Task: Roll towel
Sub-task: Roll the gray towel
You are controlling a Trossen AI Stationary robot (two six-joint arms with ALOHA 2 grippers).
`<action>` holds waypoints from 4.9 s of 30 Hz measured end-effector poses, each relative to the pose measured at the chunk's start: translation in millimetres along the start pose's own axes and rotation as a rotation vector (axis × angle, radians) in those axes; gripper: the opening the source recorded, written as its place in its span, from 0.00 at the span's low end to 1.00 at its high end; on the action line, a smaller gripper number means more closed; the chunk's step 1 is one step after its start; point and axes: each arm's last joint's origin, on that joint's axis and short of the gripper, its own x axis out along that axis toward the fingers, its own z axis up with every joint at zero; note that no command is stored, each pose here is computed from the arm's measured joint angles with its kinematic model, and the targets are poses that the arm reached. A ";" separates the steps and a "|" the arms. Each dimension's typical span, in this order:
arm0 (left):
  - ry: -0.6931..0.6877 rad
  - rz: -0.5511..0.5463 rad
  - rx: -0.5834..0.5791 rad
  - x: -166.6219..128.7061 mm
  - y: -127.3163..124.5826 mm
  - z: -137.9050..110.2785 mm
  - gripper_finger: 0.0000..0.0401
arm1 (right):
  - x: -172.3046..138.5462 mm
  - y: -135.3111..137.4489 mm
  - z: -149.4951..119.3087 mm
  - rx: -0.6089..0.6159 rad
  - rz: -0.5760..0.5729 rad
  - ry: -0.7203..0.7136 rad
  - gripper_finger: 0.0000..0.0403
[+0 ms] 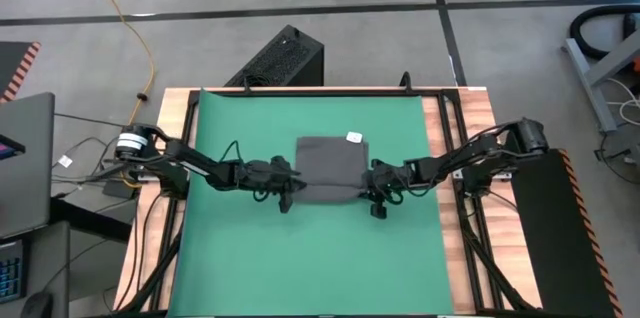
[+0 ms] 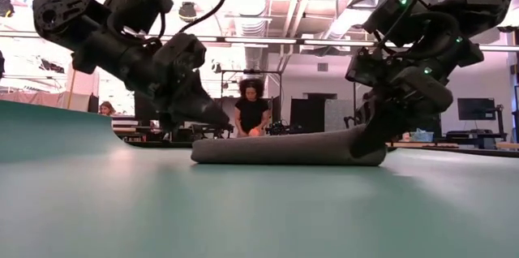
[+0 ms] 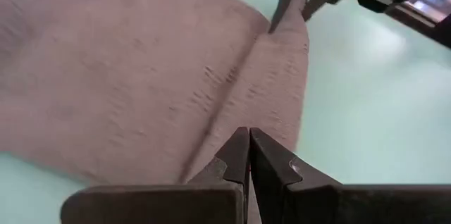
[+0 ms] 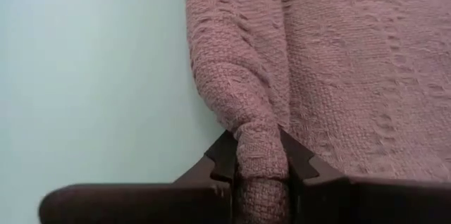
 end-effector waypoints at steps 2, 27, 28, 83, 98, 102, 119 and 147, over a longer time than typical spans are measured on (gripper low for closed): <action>-0.006 0.013 0.075 0.4 -0.2 1.2 0.00 | -0.3 0.4 0.2 -0.002 0.009 0.000 0.17; 0.169 -0.019 0.287 6.3 5.9 -9.7 0.00 | -3.1 3.2 13.5 -0.028 0.201 0.099 0.17; 0.170 -0.026 0.285 6.3 5.6 -9.6 0.00 | -3.2 1.8 14.1 -0.011 0.212 0.103 0.17; 0.368 -0.348 0.201 59.0 -7.5 -28.6 0.00 | -26.2 -17.9 11.9 0.420 0.291 0.257 0.17; 0.414 -0.440 0.130 57.1 -14.2 -30.9 0.00 | -27.7 -41.1 18.1 0.842 0.273 0.249 0.17; 0.425 -0.480 0.107 56.6 -15.6 -30.5 0.00 | -28.1 -44.4 18.2 0.958 0.258 0.260 0.17; 0.454 -0.579 -0.055 44.2 -28.8 -12.4 0.00 | -30.7 -52.9 7.7 1.069 0.151 0.337 0.17; 0.364 -0.309 0.816 81.3 -119.4 86.5 0.00 | -30.5 -53.1 7.8 0.988 0.150 0.321 0.17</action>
